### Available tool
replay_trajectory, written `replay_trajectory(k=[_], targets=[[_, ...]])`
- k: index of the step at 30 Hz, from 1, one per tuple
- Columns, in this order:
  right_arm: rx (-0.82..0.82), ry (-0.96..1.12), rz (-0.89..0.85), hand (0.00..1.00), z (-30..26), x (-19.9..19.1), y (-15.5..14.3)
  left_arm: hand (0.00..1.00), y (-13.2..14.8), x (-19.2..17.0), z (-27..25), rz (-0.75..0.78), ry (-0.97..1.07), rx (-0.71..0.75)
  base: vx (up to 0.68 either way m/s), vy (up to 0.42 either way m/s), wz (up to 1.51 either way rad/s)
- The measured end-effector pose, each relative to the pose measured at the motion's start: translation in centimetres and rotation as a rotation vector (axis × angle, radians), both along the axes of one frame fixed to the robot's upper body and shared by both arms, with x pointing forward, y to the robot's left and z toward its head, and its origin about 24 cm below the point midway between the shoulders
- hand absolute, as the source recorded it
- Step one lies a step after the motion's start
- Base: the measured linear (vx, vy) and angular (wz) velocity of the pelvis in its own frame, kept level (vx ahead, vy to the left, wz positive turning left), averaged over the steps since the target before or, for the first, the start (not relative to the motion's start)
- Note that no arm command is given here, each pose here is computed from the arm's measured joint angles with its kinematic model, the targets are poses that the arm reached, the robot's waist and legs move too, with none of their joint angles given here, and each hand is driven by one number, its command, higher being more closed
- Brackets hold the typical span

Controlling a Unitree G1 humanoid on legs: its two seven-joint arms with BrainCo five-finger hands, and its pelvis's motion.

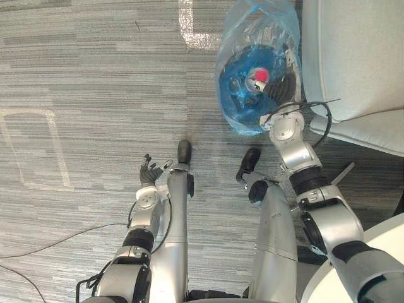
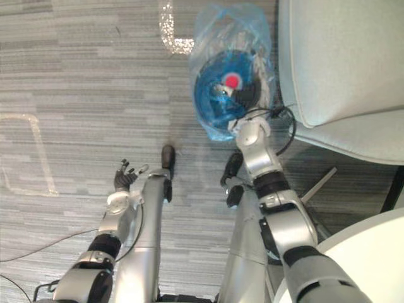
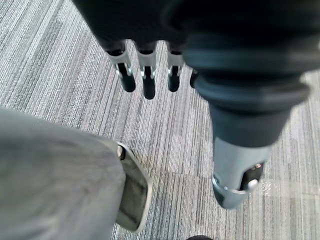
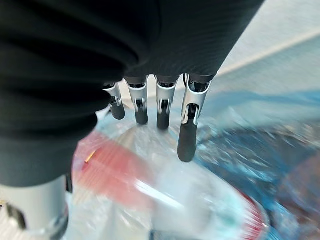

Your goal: Gather rubbish on tea table into small bin, then transfer packed bag to large trash can.

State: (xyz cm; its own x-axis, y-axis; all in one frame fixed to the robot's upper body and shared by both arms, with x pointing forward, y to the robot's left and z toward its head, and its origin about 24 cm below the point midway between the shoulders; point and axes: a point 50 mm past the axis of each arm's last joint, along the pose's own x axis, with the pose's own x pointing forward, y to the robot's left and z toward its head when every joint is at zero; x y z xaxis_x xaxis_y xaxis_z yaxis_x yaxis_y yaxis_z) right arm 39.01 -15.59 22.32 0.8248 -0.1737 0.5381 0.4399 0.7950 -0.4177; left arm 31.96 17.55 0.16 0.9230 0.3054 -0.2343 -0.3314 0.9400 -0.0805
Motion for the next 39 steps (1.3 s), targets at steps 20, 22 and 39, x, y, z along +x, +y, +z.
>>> replay_trajectory(k=[20,22,39], targets=[[-0.399,0.133,0.016,0.00,-7.3,-2.3,1.8,0.00,0.7,-0.6,-1.2,-0.013,0.066,0.064,-0.01,0.017,-0.10],[-0.410,0.160,0.009,0.00,-8.0,-2.1,1.9,0.00,0.7,-0.6,-1.2,-0.012,0.067,0.065,0.01,0.026,-0.06],[-0.508,0.374,-0.125,1.00,-9.7,0.6,0.9,0.00,0.2,0.1,-0.4,-0.006,0.024,0.027,0.01,0.004,0.07]])
